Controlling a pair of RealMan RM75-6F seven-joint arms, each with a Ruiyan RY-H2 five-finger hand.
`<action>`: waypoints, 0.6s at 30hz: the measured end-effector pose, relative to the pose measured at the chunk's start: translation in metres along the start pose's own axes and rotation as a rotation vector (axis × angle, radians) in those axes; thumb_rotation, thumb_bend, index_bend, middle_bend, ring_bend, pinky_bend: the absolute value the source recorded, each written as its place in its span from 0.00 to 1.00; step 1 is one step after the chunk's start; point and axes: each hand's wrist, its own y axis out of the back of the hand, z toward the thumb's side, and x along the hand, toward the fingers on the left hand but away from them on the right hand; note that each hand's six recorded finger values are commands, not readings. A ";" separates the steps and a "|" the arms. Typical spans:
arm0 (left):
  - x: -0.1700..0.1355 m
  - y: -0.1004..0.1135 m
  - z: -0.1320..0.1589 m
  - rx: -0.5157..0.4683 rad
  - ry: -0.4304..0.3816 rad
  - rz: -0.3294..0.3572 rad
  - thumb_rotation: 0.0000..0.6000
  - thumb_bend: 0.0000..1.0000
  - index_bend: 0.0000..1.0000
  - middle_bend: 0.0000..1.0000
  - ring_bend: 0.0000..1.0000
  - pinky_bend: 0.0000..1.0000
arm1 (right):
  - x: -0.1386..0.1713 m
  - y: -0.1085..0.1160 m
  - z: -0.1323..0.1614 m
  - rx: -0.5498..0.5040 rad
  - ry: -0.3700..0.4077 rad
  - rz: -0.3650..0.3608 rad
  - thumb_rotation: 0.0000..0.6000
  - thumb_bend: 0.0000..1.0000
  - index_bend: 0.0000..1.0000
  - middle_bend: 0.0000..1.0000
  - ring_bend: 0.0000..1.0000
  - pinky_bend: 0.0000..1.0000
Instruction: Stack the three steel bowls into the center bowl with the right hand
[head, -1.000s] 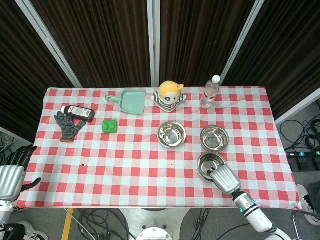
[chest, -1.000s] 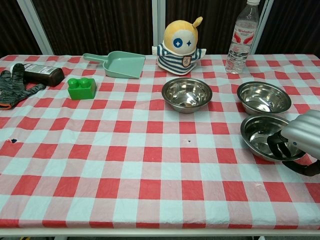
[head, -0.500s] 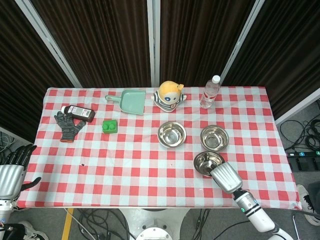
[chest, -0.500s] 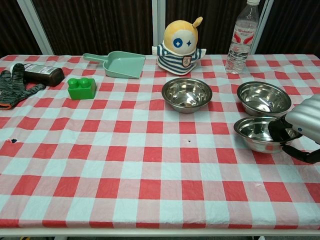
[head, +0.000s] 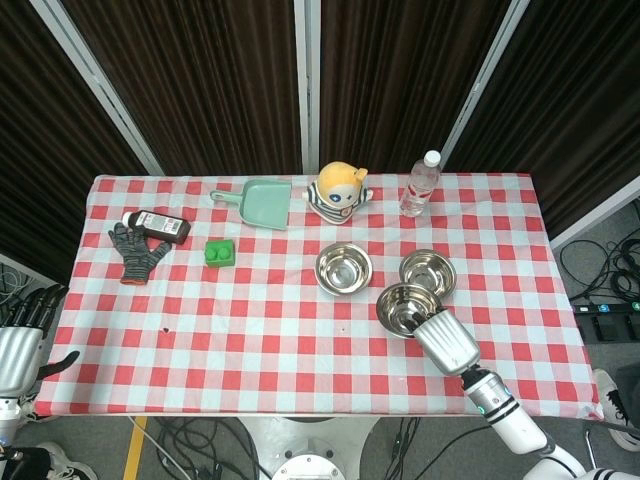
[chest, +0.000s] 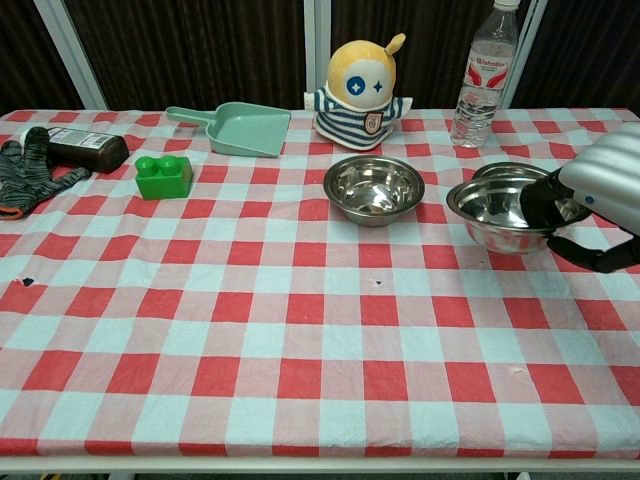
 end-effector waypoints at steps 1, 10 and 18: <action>0.000 0.000 0.000 0.000 -0.001 0.000 1.00 0.04 0.15 0.20 0.13 0.22 | -0.003 0.003 0.000 0.004 0.003 -0.007 1.00 0.40 0.73 0.65 0.75 0.71; -0.001 0.001 -0.002 -0.001 0.002 -0.005 1.00 0.04 0.15 0.20 0.13 0.22 | -0.048 0.023 0.007 0.053 0.055 -0.057 1.00 0.40 0.73 0.65 0.75 0.71; -0.002 -0.002 -0.005 -0.001 0.007 -0.017 1.00 0.04 0.15 0.20 0.13 0.22 | -0.097 0.025 0.009 0.076 0.068 -0.065 1.00 0.40 0.74 0.65 0.75 0.71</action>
